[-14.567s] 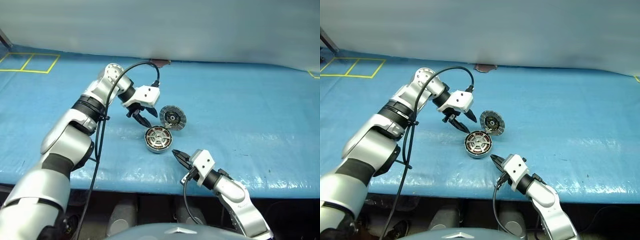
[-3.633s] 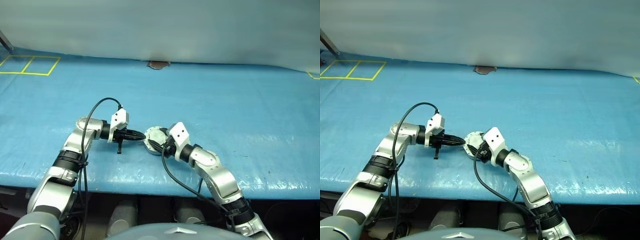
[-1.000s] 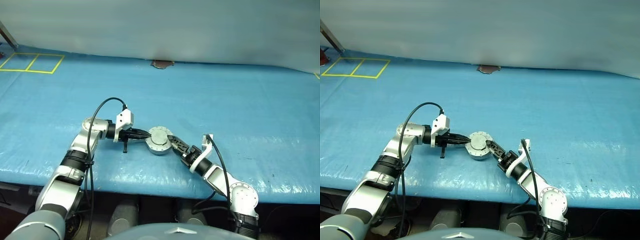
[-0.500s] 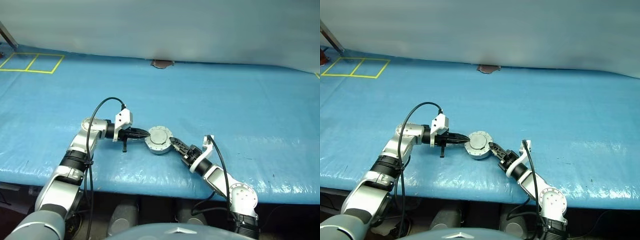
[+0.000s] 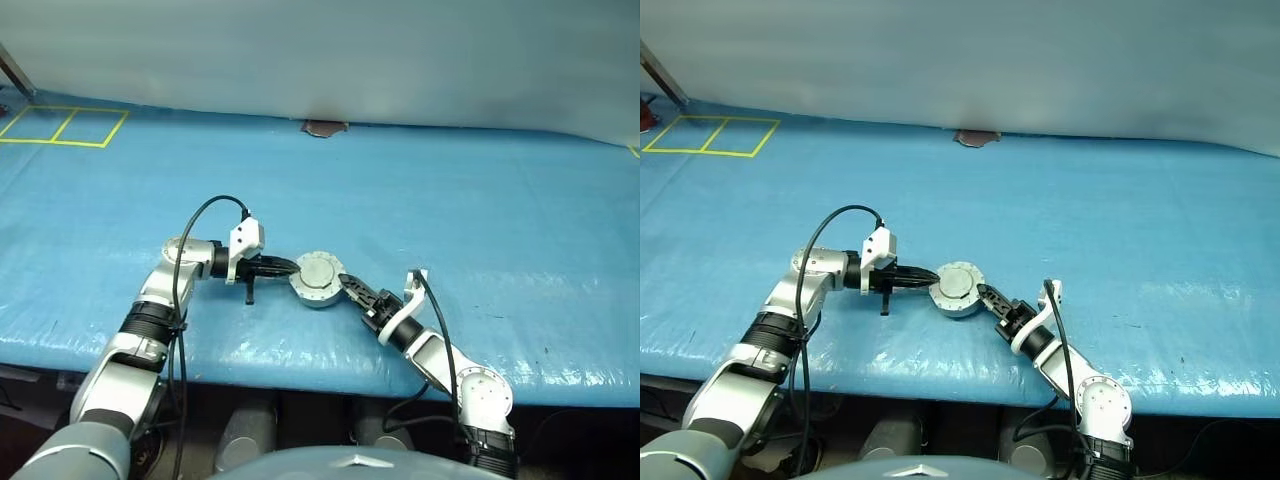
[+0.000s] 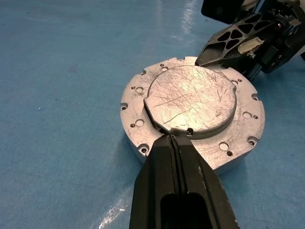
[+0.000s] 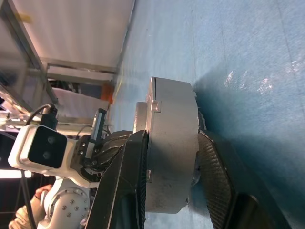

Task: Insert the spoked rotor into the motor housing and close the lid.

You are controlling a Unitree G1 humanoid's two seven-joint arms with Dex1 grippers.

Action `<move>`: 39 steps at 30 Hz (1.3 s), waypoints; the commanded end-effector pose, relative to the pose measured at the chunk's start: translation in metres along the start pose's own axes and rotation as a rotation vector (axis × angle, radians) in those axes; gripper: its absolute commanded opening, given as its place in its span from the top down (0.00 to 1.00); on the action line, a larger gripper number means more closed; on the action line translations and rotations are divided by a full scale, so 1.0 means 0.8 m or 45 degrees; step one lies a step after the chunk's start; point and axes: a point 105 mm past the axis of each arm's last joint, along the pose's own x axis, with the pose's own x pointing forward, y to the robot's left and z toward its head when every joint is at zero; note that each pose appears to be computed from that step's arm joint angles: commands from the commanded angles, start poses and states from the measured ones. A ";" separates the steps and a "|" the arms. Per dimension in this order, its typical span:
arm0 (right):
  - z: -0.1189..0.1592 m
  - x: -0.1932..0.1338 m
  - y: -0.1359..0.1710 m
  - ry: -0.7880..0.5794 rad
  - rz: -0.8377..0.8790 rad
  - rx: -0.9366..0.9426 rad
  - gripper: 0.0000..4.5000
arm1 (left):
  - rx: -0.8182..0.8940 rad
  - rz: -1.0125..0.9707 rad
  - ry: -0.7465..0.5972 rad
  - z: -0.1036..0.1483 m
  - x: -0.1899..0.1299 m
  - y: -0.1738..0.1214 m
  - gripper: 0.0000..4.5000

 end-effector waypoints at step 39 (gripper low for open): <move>0.070 0.007 0.097 -0.268 0.446 0.084 0.73 | -0.960 0.165 -0.739 0.050 -0.045 0.009 0.05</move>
